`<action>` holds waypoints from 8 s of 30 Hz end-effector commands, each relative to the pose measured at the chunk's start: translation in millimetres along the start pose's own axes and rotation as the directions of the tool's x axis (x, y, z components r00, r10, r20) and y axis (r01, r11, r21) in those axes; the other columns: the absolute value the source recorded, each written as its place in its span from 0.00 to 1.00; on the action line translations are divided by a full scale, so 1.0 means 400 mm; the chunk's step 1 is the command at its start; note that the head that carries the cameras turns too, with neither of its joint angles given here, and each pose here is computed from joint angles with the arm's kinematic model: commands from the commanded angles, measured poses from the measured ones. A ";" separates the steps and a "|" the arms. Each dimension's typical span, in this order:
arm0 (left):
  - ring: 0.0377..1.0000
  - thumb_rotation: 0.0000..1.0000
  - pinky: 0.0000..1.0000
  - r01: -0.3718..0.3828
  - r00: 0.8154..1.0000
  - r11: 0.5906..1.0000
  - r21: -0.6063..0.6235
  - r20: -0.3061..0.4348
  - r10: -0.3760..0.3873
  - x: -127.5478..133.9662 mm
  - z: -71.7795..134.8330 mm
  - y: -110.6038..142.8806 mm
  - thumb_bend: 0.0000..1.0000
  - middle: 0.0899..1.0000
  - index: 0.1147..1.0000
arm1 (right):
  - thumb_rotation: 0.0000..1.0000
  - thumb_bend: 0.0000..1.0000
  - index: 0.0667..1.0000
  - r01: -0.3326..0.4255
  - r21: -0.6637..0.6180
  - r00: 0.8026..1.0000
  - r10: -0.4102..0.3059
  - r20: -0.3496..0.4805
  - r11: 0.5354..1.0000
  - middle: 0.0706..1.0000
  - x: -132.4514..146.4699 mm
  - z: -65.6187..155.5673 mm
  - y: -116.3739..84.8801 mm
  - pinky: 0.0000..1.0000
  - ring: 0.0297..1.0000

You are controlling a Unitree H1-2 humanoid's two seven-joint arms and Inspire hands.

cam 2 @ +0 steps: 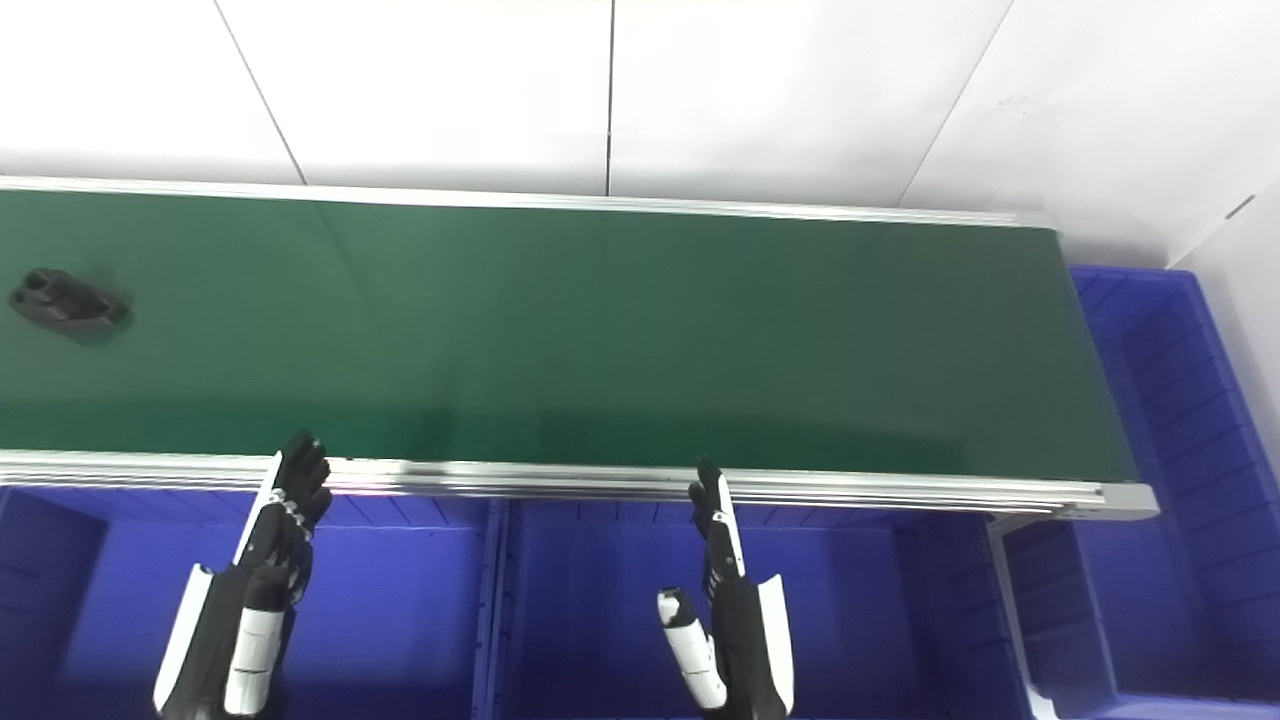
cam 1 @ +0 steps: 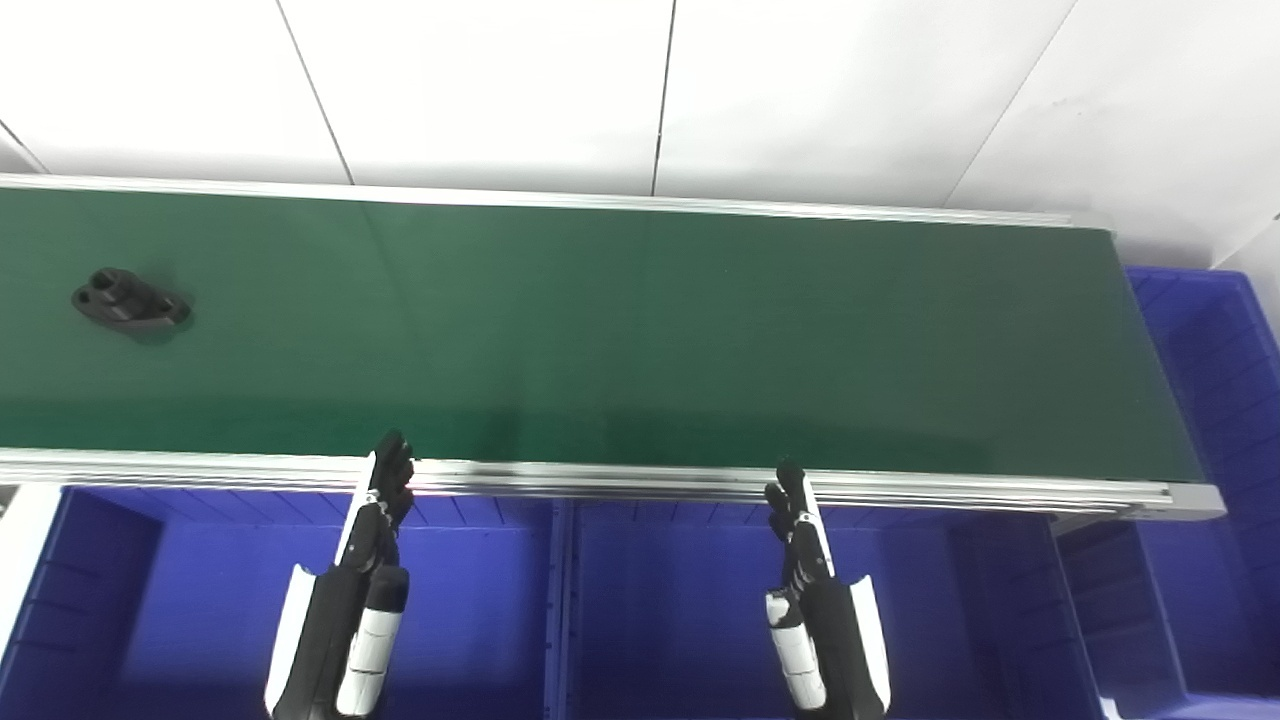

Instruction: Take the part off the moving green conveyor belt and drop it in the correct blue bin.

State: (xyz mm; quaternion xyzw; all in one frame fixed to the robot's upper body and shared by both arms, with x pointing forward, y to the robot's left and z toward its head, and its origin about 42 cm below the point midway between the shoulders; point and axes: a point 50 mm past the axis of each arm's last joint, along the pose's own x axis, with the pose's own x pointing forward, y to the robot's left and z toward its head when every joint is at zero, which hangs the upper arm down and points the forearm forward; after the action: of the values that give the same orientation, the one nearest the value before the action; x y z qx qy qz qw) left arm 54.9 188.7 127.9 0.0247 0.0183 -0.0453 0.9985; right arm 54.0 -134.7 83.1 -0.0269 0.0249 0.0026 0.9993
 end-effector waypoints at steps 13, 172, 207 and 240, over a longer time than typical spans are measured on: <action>1.00 1.00 1.00 0.022 0.999 1.000 -0.008 -0.032 -0.022 -0.012 0.021 -0.012 0.62 1.00 1.00 | 1.00 0.83 1.00 -0.009 0.018 0.999 0.009 0.043 1.000 1.00 0.027 0.012 0.030 1.00 0.99; 0.95 1.00 0.84 0.053 0.997 0.997 0.053 0.054 -0.055 0.012 -0.017 -0.311 0.58 0.97 1.00 | 0.42 0.95 0.75 -0.166 -0.906 0.857 0.512 0.063 0.389 0.57 0.781 0.195 0.386 0.25 0.34; 0.92 0.98 0.84 0.055 0.998 0.998 0.020 0.028 -0.055 0.001 0.007 -0.297 0.56 0.97 1.00 | 0.00 0.53 0.45 -0.141 -0.981 0.830 0.556 -0.044 0.133 0.43 0.762 0.061 0.316 0.15 0.20; 0.99 1.00 1.00 0.063 0.998 0.992 -0.112 0.024 -0.060 0.045 0.076 -0.127 0.76 1.00 1.00 | 0.00 0.53 0.45 -0.146 -0.954 0.896 0.444 -0.015 0.263 0.43 0.338 0.299 -0.017 0.14 0.18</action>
State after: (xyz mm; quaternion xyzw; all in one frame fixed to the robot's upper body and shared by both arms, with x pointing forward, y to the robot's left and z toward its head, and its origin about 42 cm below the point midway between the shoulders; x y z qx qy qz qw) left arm 72.7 133.4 145.8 -0.0185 0.0144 -0.0745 0.9969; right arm 201.3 -136.6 187.2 -0.5987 -0.1119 0.2181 0.7625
